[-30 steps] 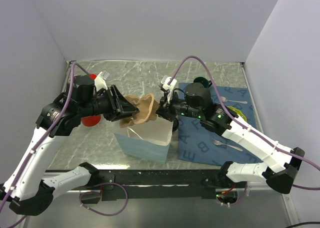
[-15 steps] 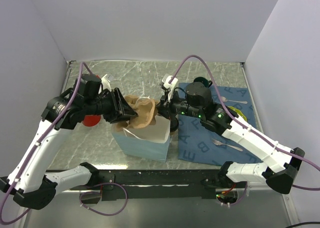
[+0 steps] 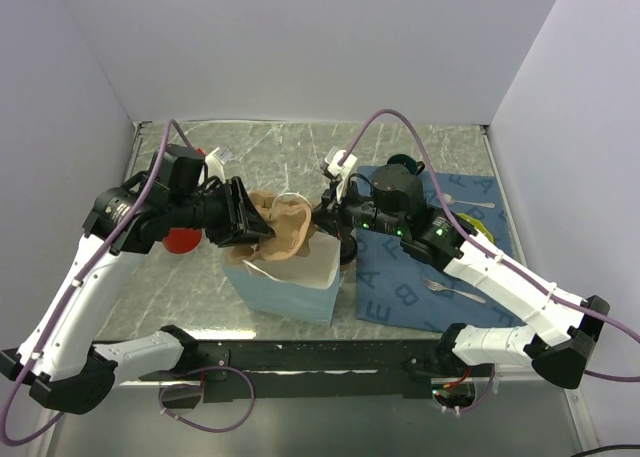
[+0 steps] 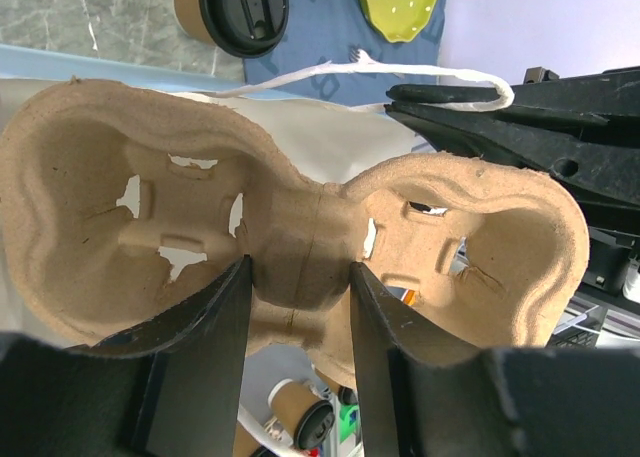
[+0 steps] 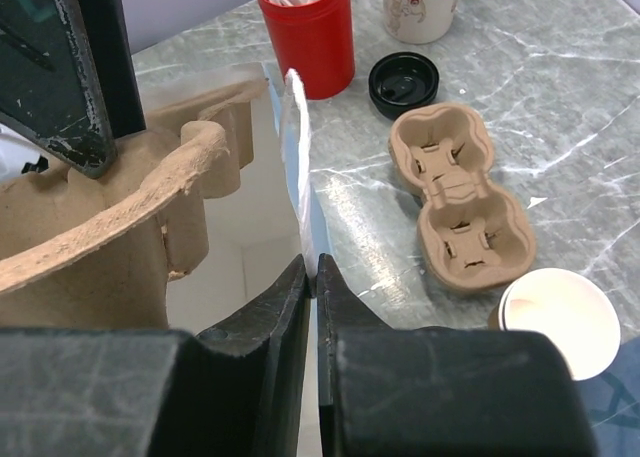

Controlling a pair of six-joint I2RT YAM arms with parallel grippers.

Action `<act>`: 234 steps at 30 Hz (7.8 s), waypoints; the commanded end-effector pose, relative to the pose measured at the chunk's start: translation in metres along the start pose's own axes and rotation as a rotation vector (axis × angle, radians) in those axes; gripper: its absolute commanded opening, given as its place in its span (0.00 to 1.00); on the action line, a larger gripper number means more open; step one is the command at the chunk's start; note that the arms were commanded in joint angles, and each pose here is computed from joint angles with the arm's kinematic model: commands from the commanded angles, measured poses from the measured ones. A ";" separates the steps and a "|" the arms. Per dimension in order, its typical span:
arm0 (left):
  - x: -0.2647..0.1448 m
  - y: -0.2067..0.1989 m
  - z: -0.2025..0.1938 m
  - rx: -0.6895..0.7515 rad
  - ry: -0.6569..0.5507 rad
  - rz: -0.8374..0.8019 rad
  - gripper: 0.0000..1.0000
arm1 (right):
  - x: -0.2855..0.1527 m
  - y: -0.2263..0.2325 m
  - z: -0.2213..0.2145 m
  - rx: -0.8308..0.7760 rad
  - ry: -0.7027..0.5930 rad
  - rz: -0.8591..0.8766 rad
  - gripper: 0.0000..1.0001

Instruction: Pack the takeout coffee

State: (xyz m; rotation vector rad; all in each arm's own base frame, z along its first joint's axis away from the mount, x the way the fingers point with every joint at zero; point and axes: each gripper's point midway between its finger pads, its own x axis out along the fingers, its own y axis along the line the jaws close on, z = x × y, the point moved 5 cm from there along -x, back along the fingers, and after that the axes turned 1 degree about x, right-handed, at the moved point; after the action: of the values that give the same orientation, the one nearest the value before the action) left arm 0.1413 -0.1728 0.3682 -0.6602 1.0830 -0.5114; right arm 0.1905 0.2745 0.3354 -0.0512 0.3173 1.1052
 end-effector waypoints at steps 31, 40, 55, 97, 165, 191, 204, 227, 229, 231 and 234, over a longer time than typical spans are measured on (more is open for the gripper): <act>0.017 0.005 -0.006 0.142 0.077 0.180 0.31 | -0.015 0.003 0.016 0.079 -0.073 -0.029 0.19; 0.031 0.005 -0.007 0.143 0.060 0.214 0.30 | -0.024 0.005 0.013 0.092 -0.078 -0.039 0.26; 0.043 0.010 -0.005 0.201 0.026 0.289 0.28 | -0.060 0.004 0.000 0.262 -0.009 -0.169 0.48; 0.083 0.043 -0.020 0.321 0.004 0.606 0.27 | -0.070 0.003 -0.022 0.327 0.034 -0.220 0.48; 0.032 0.029 -0.051 0.383 0.249 0.254 0.81 | -0.034 0.054 0.024 0.461 0.169 -0.019 0.52; 0.038 0.039 -0.040 0.378 0.214 0.321 0.82 | -0.026 0.068 0.017 0.157 0.088 0.095 0.63; 0.037 0.037 -0.039 0.376 0.211 0.312 0.81 | -0.007 0.051 0.025 0.070 0.079 -0.053 0.52; 0.013 0.013 -0.022 0.388 0.078 0.239 0.82 | 0.005 0.019 0.036 0.132 0.040 -0.295 0.22; 0.009 0.008 -0.013 0.399 0.028 0.243 0.83 | 0.005 0.019 0.034 0.140 0.042 -0.289 0.22; 0.007 0.007 -0.006 0.402 -0.006 0.257 0.83 | 0.006 0.021 0.032 0.147 0.044 -0.281 0.22; -0.001 0.007 0.009 0.380 -0.107 0.299 0.81 | 0.006 0.020 0.030 0.156 0.053 -0.284 0.22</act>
State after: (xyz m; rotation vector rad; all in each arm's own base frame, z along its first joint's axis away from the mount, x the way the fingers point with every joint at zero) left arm 0.1367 -0.1795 0.3554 -0.1930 1.0212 -0.5107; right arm 0.1814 0.2969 0.3504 -0.0393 0.4557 0.8029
